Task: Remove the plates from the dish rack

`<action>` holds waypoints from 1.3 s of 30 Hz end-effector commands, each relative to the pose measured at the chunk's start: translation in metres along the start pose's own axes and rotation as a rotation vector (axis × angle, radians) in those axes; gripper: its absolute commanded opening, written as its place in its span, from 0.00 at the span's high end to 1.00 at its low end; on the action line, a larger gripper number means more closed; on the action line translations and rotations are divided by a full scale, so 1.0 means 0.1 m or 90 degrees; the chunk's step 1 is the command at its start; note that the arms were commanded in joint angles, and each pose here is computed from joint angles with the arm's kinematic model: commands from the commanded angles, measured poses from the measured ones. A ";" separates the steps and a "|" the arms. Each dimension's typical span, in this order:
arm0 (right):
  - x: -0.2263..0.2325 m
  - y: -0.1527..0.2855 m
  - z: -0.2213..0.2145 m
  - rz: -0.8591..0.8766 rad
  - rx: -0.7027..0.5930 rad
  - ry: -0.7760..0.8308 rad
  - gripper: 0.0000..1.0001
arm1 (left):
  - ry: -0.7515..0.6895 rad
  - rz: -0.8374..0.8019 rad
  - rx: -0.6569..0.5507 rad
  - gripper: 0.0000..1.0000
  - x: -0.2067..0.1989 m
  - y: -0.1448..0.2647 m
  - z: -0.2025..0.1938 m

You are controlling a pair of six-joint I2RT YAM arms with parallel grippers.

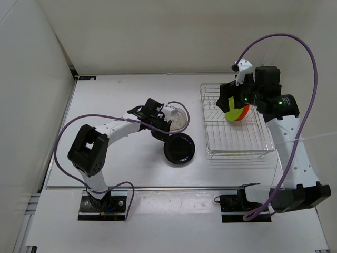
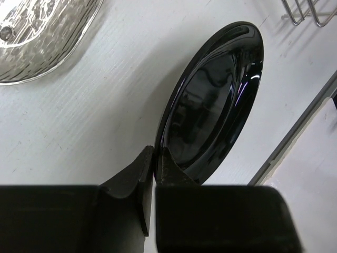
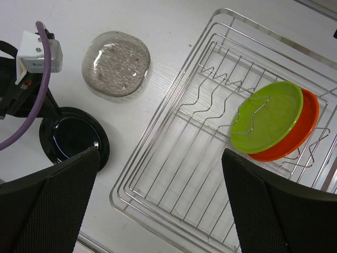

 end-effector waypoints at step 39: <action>-0.66 -0.29 -0.09 -0.276 0.032 0.019 0.00 | -0.065 0.071 -0.077 0.00 0.12 0.44 0.34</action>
Point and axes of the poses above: each gripper's point midway between its finger pads, its own y axis back along the fingers, its own x axis along the line the jaws close on, z = x × y, the point moved 6 cm from there along y, back along the fingers, and after that the axes turned 10 degrees about -y, right-handed, at the moved point
